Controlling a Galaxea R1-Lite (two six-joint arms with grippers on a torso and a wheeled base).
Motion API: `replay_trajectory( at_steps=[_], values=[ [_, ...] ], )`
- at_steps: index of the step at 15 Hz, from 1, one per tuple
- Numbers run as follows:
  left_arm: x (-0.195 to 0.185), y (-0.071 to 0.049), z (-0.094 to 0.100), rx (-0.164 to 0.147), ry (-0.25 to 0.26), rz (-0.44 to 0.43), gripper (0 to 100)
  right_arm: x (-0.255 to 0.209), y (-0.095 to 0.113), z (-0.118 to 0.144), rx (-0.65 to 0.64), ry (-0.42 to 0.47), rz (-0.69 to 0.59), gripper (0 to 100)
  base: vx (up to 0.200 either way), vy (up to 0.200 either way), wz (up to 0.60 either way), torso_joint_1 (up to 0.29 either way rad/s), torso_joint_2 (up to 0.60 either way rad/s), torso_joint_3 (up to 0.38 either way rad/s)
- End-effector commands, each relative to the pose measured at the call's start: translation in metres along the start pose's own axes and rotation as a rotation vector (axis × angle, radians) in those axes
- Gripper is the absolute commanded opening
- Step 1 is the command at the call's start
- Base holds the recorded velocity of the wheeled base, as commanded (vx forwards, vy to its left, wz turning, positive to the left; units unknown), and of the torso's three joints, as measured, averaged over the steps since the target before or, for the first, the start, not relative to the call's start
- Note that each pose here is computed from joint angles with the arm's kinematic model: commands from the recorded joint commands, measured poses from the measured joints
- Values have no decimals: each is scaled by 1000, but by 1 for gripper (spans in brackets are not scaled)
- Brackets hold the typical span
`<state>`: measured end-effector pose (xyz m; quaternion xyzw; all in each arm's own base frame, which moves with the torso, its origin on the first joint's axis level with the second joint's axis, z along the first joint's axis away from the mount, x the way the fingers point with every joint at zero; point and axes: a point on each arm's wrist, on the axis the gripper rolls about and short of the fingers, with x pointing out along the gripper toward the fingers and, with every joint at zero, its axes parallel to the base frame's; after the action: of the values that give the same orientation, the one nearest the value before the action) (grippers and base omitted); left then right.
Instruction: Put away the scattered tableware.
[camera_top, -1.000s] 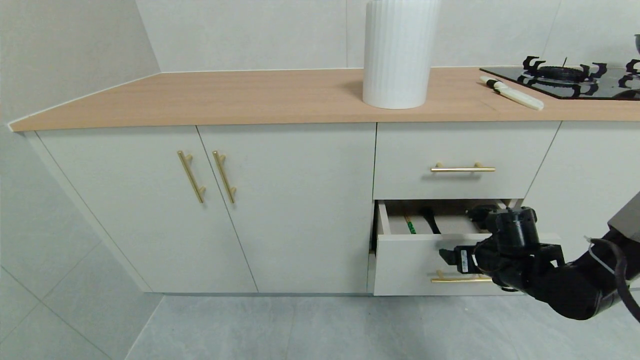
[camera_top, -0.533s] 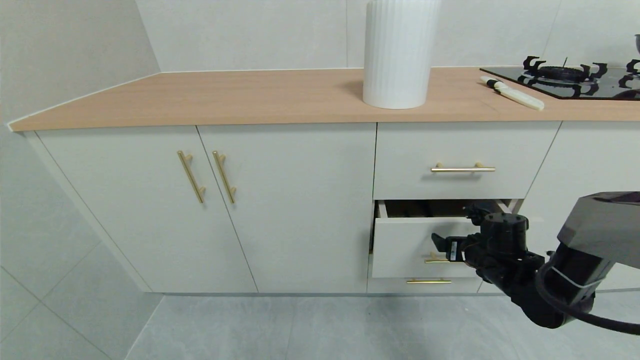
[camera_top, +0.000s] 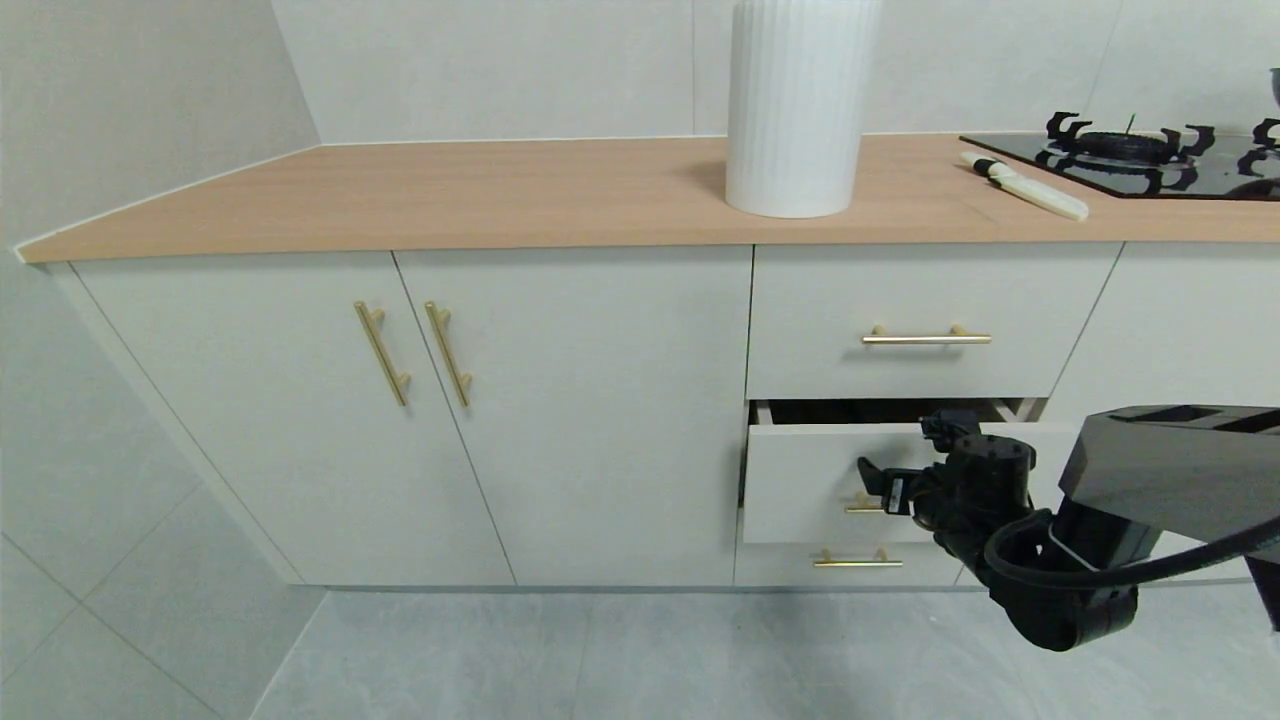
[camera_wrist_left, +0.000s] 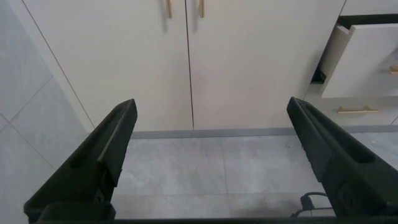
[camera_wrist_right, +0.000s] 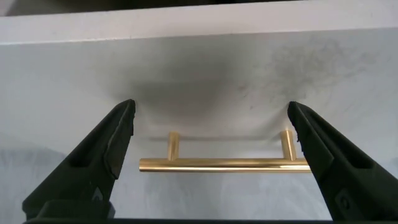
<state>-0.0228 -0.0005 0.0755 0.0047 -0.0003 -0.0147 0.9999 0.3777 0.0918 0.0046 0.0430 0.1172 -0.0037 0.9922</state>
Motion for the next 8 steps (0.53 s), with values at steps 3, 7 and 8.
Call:
replay_trajectory(
  at_steps=[3,7,8],
  values=[
    [0,0,0,0,0,0,100,23,-2,-13,12,-44,-62,100,0,0,0,0,0,0],
    [0,0,0,0,0,0,100,44,-9,-11,37,-121,-128,100,0,0,0,0,0,0],
    [0,0,0,0,0,0,100,47,-10,-10,41,-130,-136,100,0,0,0,0,0,0]
  ],
)
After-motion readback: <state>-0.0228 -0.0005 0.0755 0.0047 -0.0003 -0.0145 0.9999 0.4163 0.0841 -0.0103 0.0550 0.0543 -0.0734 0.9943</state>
